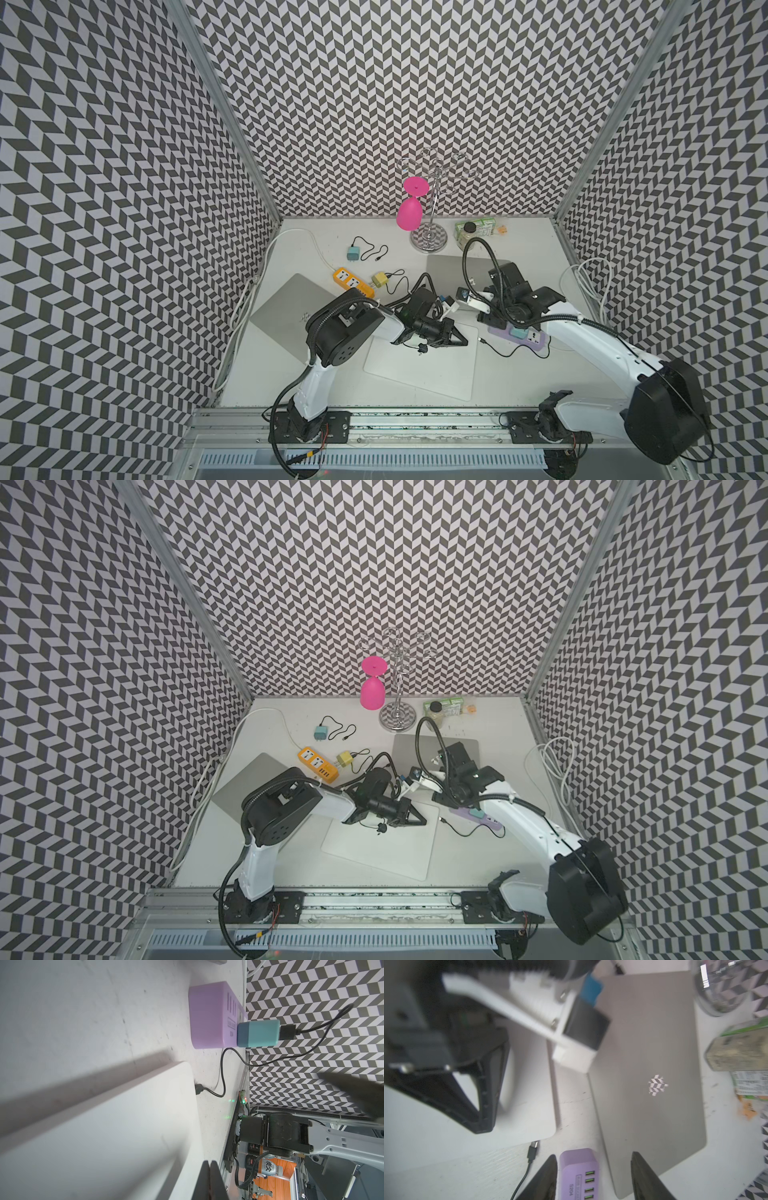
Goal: Unplug the laptop charger
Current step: Remove the charging cable from the laptop, then remove the plug from the socket.
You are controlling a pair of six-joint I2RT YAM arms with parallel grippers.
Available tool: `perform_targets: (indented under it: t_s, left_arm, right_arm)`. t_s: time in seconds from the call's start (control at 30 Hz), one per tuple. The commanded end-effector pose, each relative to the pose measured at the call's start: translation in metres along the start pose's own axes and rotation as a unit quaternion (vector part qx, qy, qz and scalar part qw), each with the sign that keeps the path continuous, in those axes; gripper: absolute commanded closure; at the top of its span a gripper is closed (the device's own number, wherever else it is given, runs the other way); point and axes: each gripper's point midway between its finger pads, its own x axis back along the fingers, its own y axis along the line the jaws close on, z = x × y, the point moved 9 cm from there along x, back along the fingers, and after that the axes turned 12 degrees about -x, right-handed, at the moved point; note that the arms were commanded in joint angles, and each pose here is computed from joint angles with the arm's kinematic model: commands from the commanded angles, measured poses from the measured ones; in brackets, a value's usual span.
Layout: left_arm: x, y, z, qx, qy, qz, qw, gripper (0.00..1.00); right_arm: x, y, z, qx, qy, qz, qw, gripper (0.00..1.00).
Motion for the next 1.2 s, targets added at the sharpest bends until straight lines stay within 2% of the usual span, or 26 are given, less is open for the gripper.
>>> perform_targets:
  t_s: [0.0,0.1,0.17,0.3,0.37,0.47,0.6,0.73,0.8,0.83,1.0,1.1,1.17]
  left_arm:
    - [-0.003,0.02,0.001,-0.006,-0.013,-0.062,0.998,1.0]
    - [-0.003,0.014,-0.006,-0.015,-0.016,-0.065,0.998,1.0]
    - [-0.002,0.009,-0.011,-0.021,-0.02,-0.063,0.998,1.0]
    - [-0.004,0.001,-0.021,-0.029,-0.027,-0.056,0.998,1.0]
    - [-0.006,-0.002,-0.028,-0.033,-0.03,-0.053,0.998,1.0]
    - [-0.01,-0.004,-0.037,-0.038,-0.031,-0.052,0.997,1.0]
    - [-0.014,-0.005,-0.044,-0.042,-0.034,-0.049,0.997,1.0]
    - [-0.021,-0.006,-0.049,-0.044,-0.032,-0.047,0.997,1.0]
    - [-0.025,-0.006,-0.052,-0.046,-0.032,-0.044,0.997,1.0]
    - [-0.027,-0.007,-0.053,-0.047,-0.032,-0.042,0.998,1.0]
    - [-0.033,-0.012,-0.057,-0.051,-0.04,-0.025,0.998,1.0]
    - [-0.039,-0.017,-0.061,-0.053,-0.046,-0.005,0.998,1.0]
    - [-0.044,-0.02,-0.062,-0.056,-0.042,0.005,0.998,1.0]
  right_arm:
    - [0.035,-0.02,-0.022,-0.117,-0.066,0.073,0.988,0.44]
    - [0.063,-0.035,-0.032,-0.256,-0.122,0.126,0.951,0.4]
    - [0.083,-0.043,-0.033,-0.355,-0.135,0.152,0.912,0.36]
    - [0.103,-0.044,-0.027,-0.482,-0.098,0.158,0.856,0.36]
    - [0.1,-0.038,-0.016,-0.552,-0.061,0.156,0.817,0.36]
    - [0.09,-0.027,0.001,-0.618,-0.02,0.153,0.771,0.35]
    - [0.08,-0.019,0.012,-0.676,-0.013,0.149,0.721,0.34]
    - [0.073,-0.013,0.021,-0.693,0.011,0.156,0.704,0.3]
    - [0.068,-0.01,0.029,-0.709,0.014,0.166,0.685,0.26]
    - [0.063,-0.008,0.032,-0.708,0.011,0.162,0.688,0.25]
    - [0.052,-0.005,0.049,-0.719,-0.001,0.184,0.67,0.14]
    - [0.046,-0.005,0.063,-0.727,0.022,0.211,0.654,0.13]
    - [0.043,-0.005,0.069,-0.729,0.023,0.212,0.651,0.13]
